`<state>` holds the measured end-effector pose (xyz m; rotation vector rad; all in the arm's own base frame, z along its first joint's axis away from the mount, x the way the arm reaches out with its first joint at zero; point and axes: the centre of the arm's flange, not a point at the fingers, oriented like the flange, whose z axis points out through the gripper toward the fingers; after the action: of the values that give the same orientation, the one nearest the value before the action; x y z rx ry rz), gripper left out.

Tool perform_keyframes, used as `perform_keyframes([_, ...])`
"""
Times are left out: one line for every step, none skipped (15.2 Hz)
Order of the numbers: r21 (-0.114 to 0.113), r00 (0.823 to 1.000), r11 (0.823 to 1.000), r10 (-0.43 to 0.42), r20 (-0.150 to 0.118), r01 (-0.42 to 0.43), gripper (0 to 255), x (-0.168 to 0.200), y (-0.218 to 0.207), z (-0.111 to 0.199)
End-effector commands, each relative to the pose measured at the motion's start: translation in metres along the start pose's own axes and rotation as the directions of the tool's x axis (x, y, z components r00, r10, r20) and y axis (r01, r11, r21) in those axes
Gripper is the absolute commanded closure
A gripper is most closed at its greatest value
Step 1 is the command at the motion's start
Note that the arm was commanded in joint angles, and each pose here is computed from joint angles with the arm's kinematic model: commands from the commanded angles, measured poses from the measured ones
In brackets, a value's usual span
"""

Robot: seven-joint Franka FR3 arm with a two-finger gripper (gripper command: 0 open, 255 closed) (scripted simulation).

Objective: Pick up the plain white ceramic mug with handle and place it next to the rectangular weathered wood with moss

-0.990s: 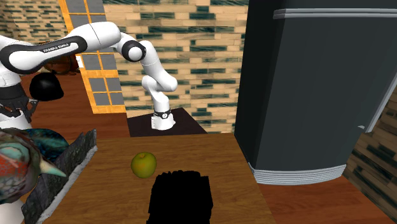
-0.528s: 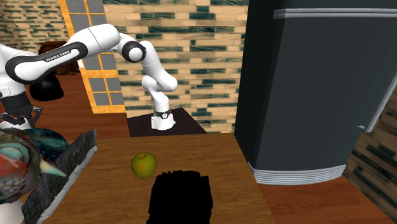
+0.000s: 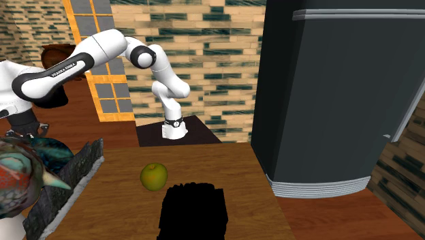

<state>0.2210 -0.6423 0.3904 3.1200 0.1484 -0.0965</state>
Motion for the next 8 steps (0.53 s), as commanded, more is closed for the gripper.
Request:
perform_keyframes([-0.001, 1.0, 1.0, 0.0, 0.0, 0.0, 255, 0.001, 0.0, 0.011])
perform_keyframes([-0.001, 1.0, 1.0, 0.0, 0.0, 0.0, 255, 0.002, 0.0, 0.016])
perform_keyframes([-0.001, 1.0, 1.0, 0.0, 0.0, 0.0, 255, 0.002, 0.0, 0.021])
perform_keyframes([-0.001, 1.0, 1.0, 0.0, 0.0, 0.0, 255, 0.002, 0.0, 0.027])
perform_keyframes([-0.001, 1.0, 1.0, 0.0, 0.0, 0.0, 255, 0.003, 0.0, 0.033])
perform_keyframes([-0.001, 1.0, 1.0, 0.0, 0.0, 0.0, 255, 0.003, 0.0, 0.033])
perform_keyframes([-0.001, 1.0, 1.0, 0.0, 0.0, 0.0, 255, 0.003, 0.0, 0.033])
perform_keyframes([-0.001, 1.0, 1.0, 0.0, 0.0, 0.0, 255, 0.003, 0.0, 0.033])
